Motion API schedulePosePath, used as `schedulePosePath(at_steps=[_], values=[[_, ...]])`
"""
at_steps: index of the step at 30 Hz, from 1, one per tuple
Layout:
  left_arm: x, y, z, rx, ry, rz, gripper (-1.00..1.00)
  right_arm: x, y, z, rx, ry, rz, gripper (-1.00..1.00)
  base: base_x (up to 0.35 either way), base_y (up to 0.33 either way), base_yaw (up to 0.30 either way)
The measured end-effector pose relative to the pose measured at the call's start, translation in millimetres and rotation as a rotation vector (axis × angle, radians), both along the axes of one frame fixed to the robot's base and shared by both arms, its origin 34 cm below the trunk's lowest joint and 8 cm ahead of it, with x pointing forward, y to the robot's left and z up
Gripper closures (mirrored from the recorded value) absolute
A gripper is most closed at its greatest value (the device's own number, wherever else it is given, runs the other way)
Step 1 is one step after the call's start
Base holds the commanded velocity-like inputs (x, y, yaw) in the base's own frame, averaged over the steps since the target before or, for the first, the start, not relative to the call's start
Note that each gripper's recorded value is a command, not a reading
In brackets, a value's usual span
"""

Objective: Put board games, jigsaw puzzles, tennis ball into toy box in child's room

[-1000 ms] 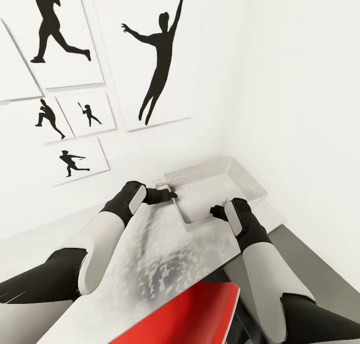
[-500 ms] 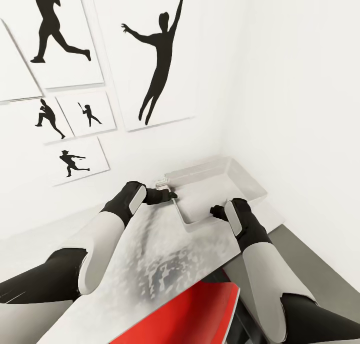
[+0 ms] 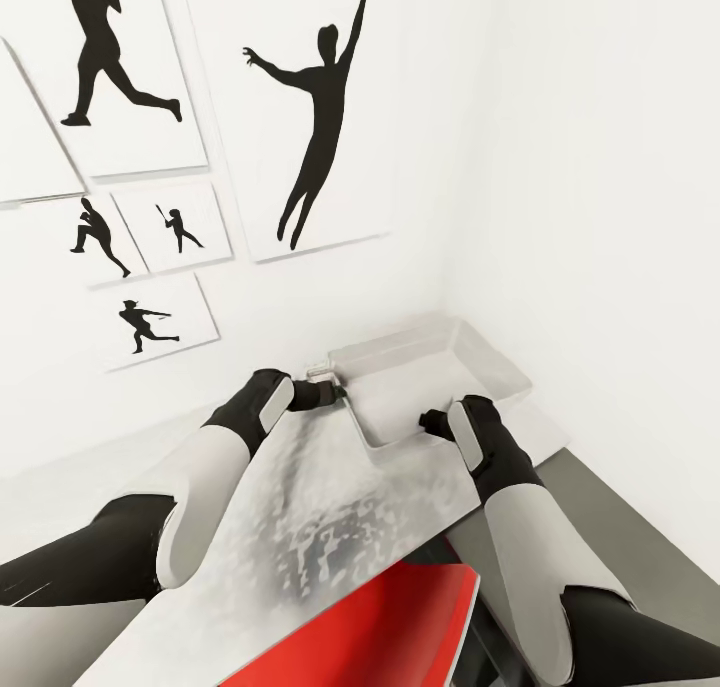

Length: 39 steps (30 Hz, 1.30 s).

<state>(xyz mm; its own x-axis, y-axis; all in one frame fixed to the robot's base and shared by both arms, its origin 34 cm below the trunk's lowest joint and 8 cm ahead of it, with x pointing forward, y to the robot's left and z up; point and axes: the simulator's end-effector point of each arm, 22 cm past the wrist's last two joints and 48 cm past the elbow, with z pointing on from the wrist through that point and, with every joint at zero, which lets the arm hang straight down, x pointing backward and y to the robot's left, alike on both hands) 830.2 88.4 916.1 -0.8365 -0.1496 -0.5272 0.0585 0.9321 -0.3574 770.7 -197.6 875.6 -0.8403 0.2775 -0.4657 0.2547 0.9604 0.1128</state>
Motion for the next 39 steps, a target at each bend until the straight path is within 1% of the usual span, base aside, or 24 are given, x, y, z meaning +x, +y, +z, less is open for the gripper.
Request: schedulePosePath(at_steps=[5,21,36,39], values=[[0.6,1.2,-0.1,0.001,-0.001,0.008,-1.0,-0.1,0.7,0.3,-0.006,0.0,0.006,-1.0,0.0,0.0,0.0],[1.0,1.6,0.0,0.002,-0.002,0.01,-1.0,-0.1,1.1,0.2,-0.005,0.0,0.006,-1.0,0.0,0.0,0.0],[-0.3,-1.1,-0.5,-0.002,-0.002,-0.006,-1.0,0.0,1.2,-0.2,-0.004,0.0,0.006,-1.0,0.0,0.0,0.0],[-0.7,-3.6,0.2,-0.011,-0.003,-0.013,-1.0,0.0,1.2,-0.2,-0.004,0.0,0.006,-1.0,0.0,0.0,0.0]])
